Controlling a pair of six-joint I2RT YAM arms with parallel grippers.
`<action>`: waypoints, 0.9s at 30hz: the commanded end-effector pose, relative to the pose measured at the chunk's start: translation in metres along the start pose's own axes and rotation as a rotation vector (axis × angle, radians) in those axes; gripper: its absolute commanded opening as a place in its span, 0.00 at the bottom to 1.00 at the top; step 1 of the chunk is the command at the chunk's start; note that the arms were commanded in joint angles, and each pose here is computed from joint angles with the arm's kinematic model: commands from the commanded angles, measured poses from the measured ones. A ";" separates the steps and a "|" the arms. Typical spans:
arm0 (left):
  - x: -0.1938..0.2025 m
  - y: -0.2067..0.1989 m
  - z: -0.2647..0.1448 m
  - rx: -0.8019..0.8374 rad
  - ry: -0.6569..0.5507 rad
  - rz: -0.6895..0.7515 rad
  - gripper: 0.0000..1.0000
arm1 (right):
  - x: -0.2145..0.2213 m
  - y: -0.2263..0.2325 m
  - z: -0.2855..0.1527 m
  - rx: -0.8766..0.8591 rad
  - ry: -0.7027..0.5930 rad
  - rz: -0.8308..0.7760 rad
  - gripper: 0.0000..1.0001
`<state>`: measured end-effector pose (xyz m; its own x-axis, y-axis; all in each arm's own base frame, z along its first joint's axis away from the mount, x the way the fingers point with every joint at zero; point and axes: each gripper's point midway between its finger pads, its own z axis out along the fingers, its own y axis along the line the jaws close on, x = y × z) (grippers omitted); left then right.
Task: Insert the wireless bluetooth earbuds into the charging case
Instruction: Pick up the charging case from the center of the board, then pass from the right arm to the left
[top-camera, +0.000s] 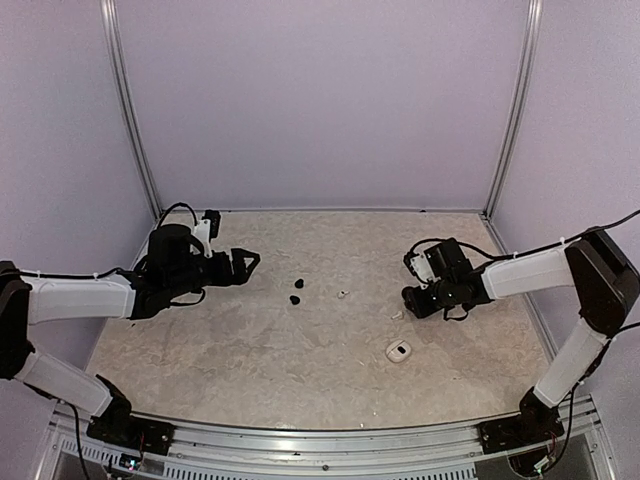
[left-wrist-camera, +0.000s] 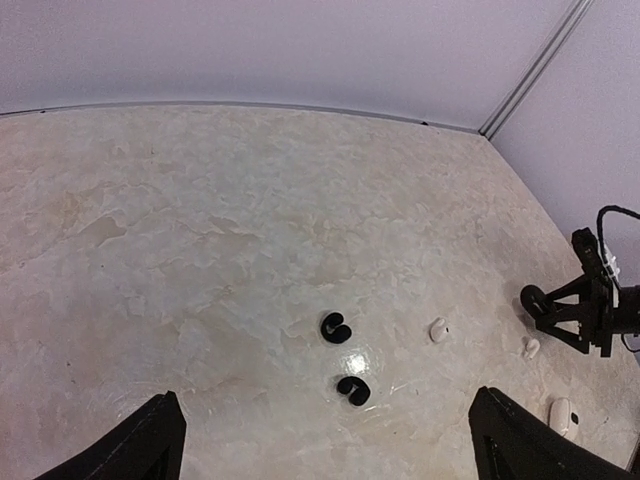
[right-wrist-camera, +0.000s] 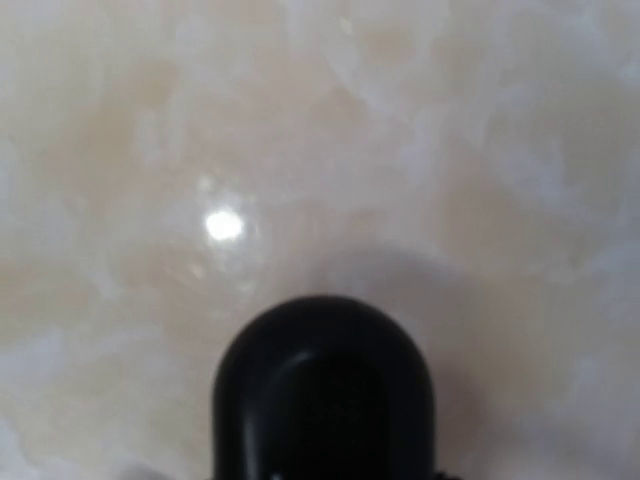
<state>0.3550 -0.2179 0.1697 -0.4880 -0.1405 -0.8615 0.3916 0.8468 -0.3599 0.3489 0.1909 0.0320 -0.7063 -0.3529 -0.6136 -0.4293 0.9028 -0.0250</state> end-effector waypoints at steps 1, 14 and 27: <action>-0.024 -0.027 -0.004 0.111 -0.046 0.018 0.99 | -0.046 0.004 -0.032 -0.004 -0.123 -0.080 0.41; -0.015 -0.092 -0.025 0.408 0.031 -0.057 0.98 | -0.106 0.104 -0.147 -0.215 -0.429 -0.404 0.37; 0.017 -0.192 -0.044 0.726 0.169 -0.116 0.79 | -0.086 0.174 -0.188 -0.145 -0.469 -0.694 0.35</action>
<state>0.2474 -0.3389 0.2111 -0.6385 -0.0516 -0.7679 0.6922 0.3977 -0.6022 0.2325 0.3303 0.2205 -0.0269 -0.5800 -0.8142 -0.8100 0.4900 -0.3222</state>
